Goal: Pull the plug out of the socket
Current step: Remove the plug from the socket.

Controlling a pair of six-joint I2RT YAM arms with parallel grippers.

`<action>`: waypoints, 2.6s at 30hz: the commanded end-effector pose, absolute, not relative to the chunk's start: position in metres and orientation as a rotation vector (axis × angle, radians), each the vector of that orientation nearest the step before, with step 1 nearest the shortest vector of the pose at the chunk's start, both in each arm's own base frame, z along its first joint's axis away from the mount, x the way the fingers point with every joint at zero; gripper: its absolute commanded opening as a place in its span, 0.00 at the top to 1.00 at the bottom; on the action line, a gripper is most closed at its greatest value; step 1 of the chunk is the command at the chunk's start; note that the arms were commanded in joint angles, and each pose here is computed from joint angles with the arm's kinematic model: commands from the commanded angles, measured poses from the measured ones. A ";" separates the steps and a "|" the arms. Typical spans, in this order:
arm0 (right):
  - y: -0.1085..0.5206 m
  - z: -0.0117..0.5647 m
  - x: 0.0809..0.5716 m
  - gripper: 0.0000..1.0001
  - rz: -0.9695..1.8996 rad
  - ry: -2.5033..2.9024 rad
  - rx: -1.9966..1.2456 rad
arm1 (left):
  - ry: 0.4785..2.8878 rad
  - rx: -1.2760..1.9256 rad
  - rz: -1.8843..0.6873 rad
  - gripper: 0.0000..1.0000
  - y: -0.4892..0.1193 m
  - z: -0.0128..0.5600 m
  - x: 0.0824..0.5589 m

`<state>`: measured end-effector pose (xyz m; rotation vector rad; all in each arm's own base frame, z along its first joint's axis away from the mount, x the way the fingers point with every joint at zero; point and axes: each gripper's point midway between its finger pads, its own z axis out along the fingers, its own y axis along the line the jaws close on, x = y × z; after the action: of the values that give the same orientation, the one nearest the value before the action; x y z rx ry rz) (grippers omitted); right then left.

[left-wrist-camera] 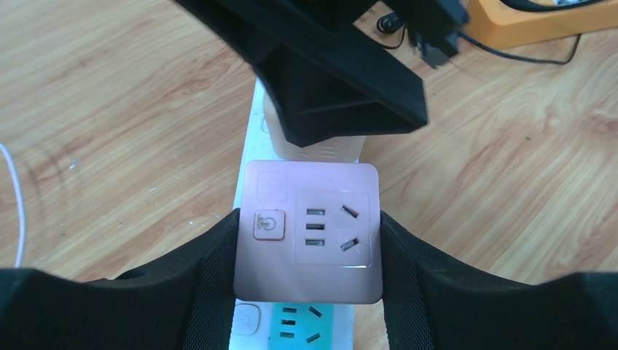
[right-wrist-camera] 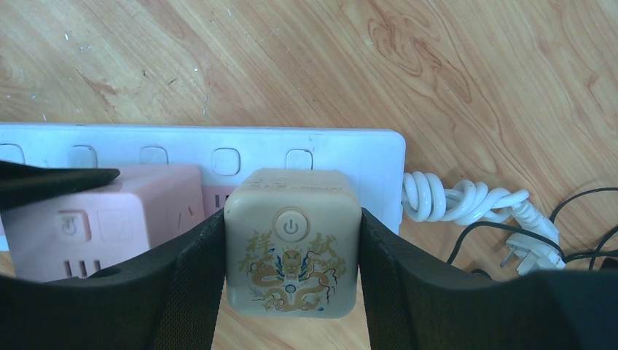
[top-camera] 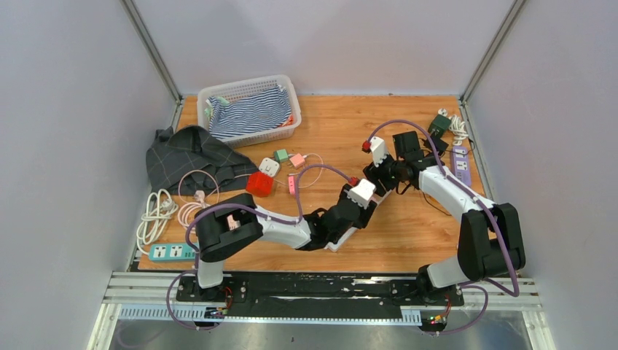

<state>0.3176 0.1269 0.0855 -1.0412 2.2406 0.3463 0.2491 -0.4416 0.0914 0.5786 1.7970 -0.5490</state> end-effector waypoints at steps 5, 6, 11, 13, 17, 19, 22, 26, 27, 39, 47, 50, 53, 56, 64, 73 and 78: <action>0.110 0.056 0.291 0.88 0.314 2.405 -1.076 | 1.865 0.649 -0.309 1.00 -0.413 0.048 0.242; 0.110 0.056 0.291 0.88 0.313 2.406 -1.076 | 1.894 0.633 -0.372 1.00 -0.414 0.046 0.242; 0.109 0.056 0.291 0.88 0.310 2.405 -1.074 | 2.015 0.577 -0.588 1.00 -0.410 0.034 0.251; 0.109 0.056 0.292 0.88 0.309 2.407 -1.073 | 1.997 0.615 -0.564 1.00 -0.412 0.035 0.248; 0.108 0.055 0.292 0.88 0.307 2.409 -1.072 | 1.855 0.728 -0.341 1.00 -0.424 0.046 0.236; 0.108 0.055 0.292 0.88 0.307 2.411 -1.072 | 1.830 0.761 -0.283 1.00 -0.428 0.044 0.233; 0.107 0.055 0.291 0.88 0.307 2.412 -1.071 | 1.843 0.736 -0.300 1.00 -0.425 0.045 0.233; 0.107 0.055 0.292 0.88 0.308 2.411 -1.071 | 1.956 0.628 -0.478 1.00 -0.414 0.039 0.244; 0.107 0.055 0.291 0.88 0.308 2.411 -1.072 | 1.985 0.606 -0.527 1.00 -0.412 0.037 0.246; 0.106 0.051 0.290 0.88 0.307 2.426 -1.080 | 1.806 0.754 -0.271 1.00 -0.427 0.049 0.230; 0.106 0.048 0.290 0.88 0.309 2.436 -1.083 | 1.971 0.571 -0.533 1.00 -0.409 0.042 0.248; 0.106 0.047 0.290 0.88 0.309 2.439 -1.085 | 1.986 0.516 -0.675 1.00 -0.405 0.044 0.251; 0.105 0.045 0.289 0.88 0.309 2.446 -1.089 | 1.953 0.571 -0.707 1.00 -0.413 0.049 0.247; 0.106 0.044 0.289 0.89 0.312 2.449 -1.091 | 1.850 0.663 -0.542 1.00 -0.418 0.061 0.239; 0.105 0.043 0.289 0.89 0.309 2.455 -1.093 | 1.757 0.730 -0.314 1.00 -0.424 0.069 0.229; 0.104 0.041 0.289 0.89 0.305 2.461 -1.098 | 1.906 0.548 -0.752 1.00 -0.411 0.066 0.243; 0.104 0.039 0.289 0.89 0.303 2.468 -1.102 | 1.792 0.681 -0.509 1.00 -0.415 0.076 0.233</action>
<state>0.3191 0.1292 0.0823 -1.0630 2.2535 0.3662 0.2509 -0.4257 0.0943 0.5607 1.7875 -0.7243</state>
